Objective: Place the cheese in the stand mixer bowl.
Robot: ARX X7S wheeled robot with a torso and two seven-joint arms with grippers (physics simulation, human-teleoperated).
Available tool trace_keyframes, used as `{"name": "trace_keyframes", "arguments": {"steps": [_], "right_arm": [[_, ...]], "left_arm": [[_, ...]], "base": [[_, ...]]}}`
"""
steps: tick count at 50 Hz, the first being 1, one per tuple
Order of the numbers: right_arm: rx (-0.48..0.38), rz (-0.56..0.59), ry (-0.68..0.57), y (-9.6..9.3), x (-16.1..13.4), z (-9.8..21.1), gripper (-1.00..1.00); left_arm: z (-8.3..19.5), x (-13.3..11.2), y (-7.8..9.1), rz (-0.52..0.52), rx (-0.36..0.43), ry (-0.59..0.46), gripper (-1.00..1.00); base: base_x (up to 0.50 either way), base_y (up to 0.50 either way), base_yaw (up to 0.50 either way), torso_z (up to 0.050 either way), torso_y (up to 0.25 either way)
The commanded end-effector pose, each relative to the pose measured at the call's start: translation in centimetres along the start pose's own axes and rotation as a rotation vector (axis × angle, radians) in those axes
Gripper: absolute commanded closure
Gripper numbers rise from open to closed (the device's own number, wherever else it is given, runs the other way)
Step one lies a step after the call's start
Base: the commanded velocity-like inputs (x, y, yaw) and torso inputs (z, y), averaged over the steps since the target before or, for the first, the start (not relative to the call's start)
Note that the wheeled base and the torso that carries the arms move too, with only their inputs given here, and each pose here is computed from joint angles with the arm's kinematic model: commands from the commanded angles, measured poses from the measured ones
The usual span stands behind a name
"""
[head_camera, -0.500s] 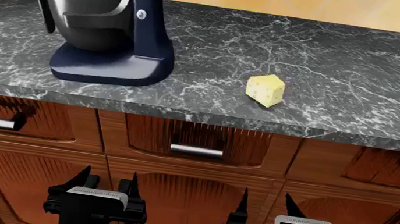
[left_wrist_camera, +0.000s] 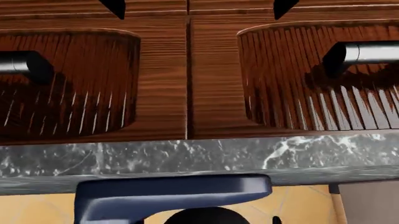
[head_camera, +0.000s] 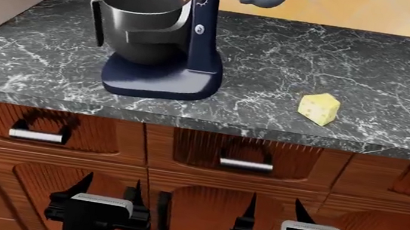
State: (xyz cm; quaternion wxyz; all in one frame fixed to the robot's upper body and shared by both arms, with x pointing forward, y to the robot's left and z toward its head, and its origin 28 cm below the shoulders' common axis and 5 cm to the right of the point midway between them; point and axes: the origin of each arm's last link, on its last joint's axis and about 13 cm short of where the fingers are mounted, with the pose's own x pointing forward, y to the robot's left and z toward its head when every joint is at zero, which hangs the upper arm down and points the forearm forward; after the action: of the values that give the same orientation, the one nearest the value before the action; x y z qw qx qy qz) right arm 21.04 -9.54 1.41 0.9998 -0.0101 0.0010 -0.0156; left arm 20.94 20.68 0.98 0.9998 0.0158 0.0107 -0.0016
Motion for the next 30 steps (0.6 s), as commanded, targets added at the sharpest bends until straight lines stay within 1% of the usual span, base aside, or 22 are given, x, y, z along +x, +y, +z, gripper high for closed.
{"name": "trace_keyframes", "arguments": {"steps": [1,11,12,14,15,17,19,20,21,22,30], "right_arm": [[-0.011,-0.006,-0.002,0.18,-0.02,0.12,-1.00],[-0.008,0.002,-0.003,0.21,-0.05,0.07,-1.00],[-0.017,0.001,-0.018,0.23,-0.18,0.12,-1.00],[0.001,-0.002,-0.024,0.11,-0.28,0.24,-1.00],[0.053,0.056,0.000,-0.07,-0.31,0.41,-1.00],[0.030,0.033,-0.006,-0.10,-0.23,0.43,-1.00],[0.035,0.029,-0.009,-0.13,-0.24,0.48,-1.00],[0.041,0.005,0.010,-0.25,-0.17,-0.22,-1.00],[0.037,0.001,0.007,-0.25,-0.15,-0.28,-1.00],[0.026,-0.002,0.010,-0.22,-0.13,-0.36,-1.00],[0.028,0.005,-0.001,-0.19,-0.16,0.04,-1.00]], "left_arm": [[0.31,-0.23,0.31,0.008,0.005,-0.002,-1.00],[0.38,-0.10,0.36,0.008,0.005,0.005,-1.00],[0.39,-0.07,0.35,0.006,0.005,0.007,-1.00],[0.55,-0.04,0.36,0.004,0.000,0.008,-1.00],[0.65,0.06,0.27,-0.002,0.006,0.010,-1.00],[0.64,0.08,0.30,0.000,0.007,0.011,-1.00],[0.66,0.03,0.33,0.001,0.009,0.009,-1.00],[0.27,-0.16,0.13,-0.014,-0.005,-0.001,-1.00],[0.25,-0.15,0.13,-0.013,-0.004,-0.001,-1.00],[0.25,-0.14,0.13,-0.011,-0.001,-0.002,-1.00],[0.48,0.00,0.06,-0.011,0.008,-0.003,-1.00]], "base": [[0.00,0.50,0.00,0.050,0.000],[0.01,0.49,0.00,0.050,0.000],[0.00,0.00,0.00,0.050,0.000],[0.00,0.00,0.00,0.050,0.000],[0.00,-0.50,0.00,0.050,0.000],[0.00,-0.50,0.00,0.050,0.000],[0.00,-0.50,0.00,0.050,0.000],[0.00,-0.50,0.00,0.000,0.000],[0.00,-0.50,0.00,0.000,0.000],[0.00,-0.07,0.00,0.000,0.000],[0.00,0.00,0.00,0.000,0.000]]}}
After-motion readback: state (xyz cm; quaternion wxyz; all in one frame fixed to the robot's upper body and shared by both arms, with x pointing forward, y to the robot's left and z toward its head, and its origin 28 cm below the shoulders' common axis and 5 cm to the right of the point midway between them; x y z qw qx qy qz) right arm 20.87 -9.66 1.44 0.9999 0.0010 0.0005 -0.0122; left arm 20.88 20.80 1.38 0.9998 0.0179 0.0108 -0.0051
